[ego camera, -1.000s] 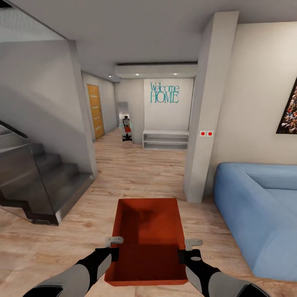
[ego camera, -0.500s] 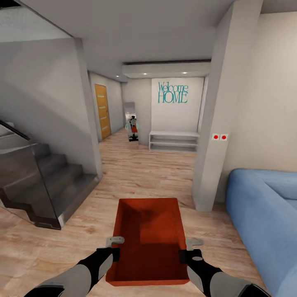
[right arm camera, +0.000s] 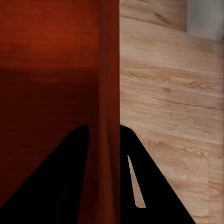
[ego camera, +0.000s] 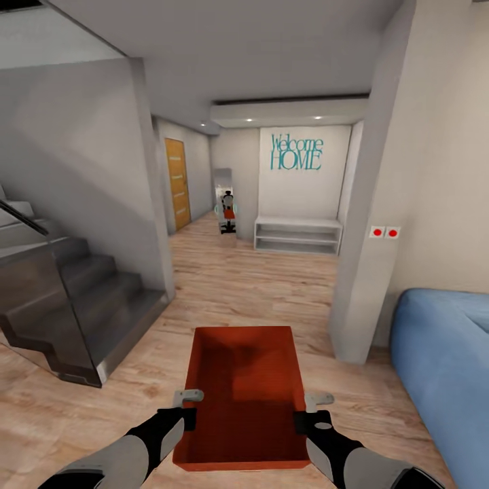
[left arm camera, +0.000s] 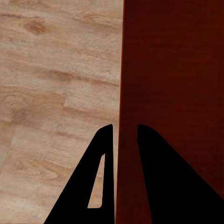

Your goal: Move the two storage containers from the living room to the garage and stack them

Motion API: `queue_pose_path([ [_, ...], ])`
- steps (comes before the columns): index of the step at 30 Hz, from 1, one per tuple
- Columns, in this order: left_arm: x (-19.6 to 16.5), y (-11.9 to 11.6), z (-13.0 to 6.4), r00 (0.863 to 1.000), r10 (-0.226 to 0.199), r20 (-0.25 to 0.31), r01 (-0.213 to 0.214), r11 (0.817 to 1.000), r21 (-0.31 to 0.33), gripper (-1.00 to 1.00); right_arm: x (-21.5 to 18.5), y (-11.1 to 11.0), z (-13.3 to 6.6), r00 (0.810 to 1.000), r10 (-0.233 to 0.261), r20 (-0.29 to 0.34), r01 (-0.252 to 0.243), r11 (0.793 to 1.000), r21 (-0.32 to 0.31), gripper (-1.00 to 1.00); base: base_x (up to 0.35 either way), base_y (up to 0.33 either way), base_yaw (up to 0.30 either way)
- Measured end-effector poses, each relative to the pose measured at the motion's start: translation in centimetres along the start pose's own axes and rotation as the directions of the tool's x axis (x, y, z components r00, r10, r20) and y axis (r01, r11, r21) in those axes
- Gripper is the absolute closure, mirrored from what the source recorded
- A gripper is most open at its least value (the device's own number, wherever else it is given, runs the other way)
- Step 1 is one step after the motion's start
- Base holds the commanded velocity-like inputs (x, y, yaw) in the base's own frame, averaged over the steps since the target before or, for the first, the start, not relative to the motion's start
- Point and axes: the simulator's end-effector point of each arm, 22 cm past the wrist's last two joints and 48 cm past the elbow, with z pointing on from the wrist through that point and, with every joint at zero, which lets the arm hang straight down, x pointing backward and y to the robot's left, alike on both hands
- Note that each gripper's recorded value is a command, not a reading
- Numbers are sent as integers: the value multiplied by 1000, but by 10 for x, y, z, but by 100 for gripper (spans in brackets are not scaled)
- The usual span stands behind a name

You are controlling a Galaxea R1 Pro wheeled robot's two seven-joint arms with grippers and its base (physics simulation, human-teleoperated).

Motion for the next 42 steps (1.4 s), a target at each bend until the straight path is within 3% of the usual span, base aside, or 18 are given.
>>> queue_pose_path([
  [42,0,1,0,1000,0,0,0,1000,1,100,0,1,0,1000,0,0,0,1000,1,100,323,0,0],
])
